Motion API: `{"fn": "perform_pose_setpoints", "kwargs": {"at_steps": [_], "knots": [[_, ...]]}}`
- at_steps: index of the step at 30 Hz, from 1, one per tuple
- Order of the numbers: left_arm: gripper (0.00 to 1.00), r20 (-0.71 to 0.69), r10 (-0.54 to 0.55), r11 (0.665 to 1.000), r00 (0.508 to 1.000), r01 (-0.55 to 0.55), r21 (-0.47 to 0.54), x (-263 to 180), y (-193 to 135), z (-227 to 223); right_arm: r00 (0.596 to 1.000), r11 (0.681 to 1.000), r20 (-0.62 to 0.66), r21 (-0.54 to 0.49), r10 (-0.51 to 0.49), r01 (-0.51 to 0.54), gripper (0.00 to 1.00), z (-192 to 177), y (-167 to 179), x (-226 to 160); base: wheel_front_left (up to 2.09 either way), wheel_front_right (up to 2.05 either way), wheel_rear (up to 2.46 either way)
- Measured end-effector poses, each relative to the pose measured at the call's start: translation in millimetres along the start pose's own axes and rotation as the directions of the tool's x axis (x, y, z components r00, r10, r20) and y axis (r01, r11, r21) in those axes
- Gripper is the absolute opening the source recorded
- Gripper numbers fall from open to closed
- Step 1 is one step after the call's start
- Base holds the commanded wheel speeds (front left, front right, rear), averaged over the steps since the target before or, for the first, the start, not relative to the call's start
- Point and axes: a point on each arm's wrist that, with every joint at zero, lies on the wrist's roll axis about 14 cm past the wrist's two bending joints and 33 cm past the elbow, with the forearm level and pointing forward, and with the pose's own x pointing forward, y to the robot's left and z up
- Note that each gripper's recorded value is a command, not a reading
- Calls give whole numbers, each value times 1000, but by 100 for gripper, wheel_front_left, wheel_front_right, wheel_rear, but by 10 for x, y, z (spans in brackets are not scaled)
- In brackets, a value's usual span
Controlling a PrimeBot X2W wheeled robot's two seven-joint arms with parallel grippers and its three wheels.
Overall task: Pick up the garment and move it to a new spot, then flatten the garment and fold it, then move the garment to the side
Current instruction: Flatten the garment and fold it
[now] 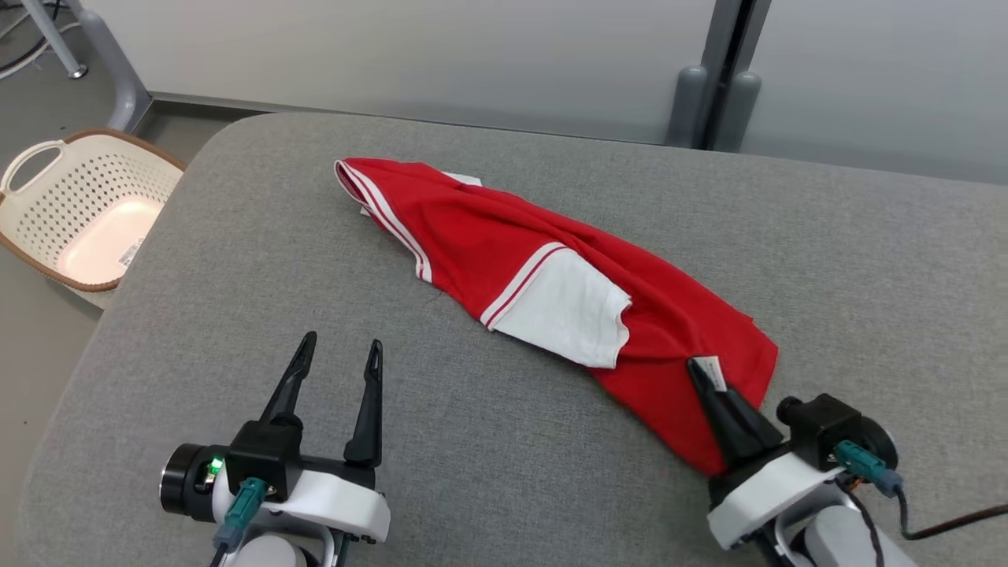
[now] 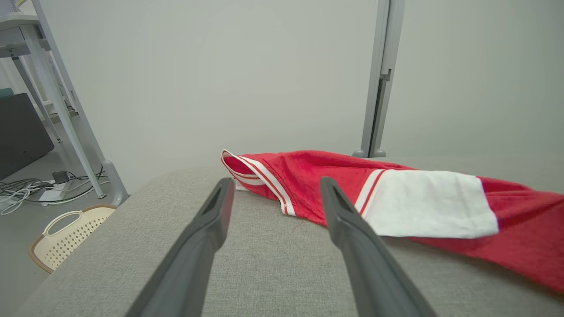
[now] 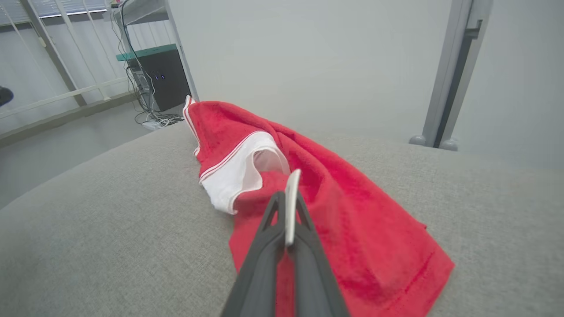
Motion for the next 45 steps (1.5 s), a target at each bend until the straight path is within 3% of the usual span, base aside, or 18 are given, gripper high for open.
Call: {"fn": "perform_pose_setpoints", "kwargs": {"at_steps": [6, 12, 16, 23, 26, 32, 33, 34, 39, 45], "knots": [[100, 22, -46, 999, 999, 46, -20, 8, -173, 64, 990, 979, 135, -189, -46, 71, 0, 595, -437, -184, 0, 0, 0], [100, 22, -95, 994, 995, 96, -51, 79, -375, 59, 976, 895, 210, -423, -54, 141, 0, 1458, -946, -110, 0, 0, 0], [100, 21, -118, 990, 993, 119, -72, 160, -485, 58, 980, 848, 191, -511, -51, 144, 0, 1835, -1152, 64, 0, 0, 0], [100, -10, -116, 989, 993, 114, -95, 237, -528, -22, 992, 809, 33, -576, -121, 118, 0, 1818, -1621, 503, 0, 0, 0], [100, -32, -92, 992, 995, 89, -95, 241, -467, -75, 979, 800, -22, -579, -204, 154, 0, 1754, -2006, 725, 0, 0, 0], [100, -65, -44, 995, 997, 38, -91, 244, -348, -154, 953, 788, -58, -578, -297, 210, 0, 1623, -2459, 1001, 0, 0, 0], [100, -71, -36, 996, 997, 30, -86, 253, -325, -172, 952, 792, -53, -570, -300, 218, 40, 1601, -2496, 1054, 0, 0, 0], [100, -76, -31, 996, 997, 25, -82, 266, -309, -188, 951, 796, -44, -559, -306, 230, 100, 1590, -2541, 1100, 0, 0, 0], [100, -99, -21, 997, 995, 14, -71, 307, -285, -270, 956, 834, -67, -509, -286, 214, 100, 1267, -2504, 1274, 0, 0, 0], [100, -73, -50, 997, 996, 46, -58, 395, -359, -219, 964, 866, -54, -454, -260, 208, 100, 1066, -2389, 1122, 0, 0, 0]]}}
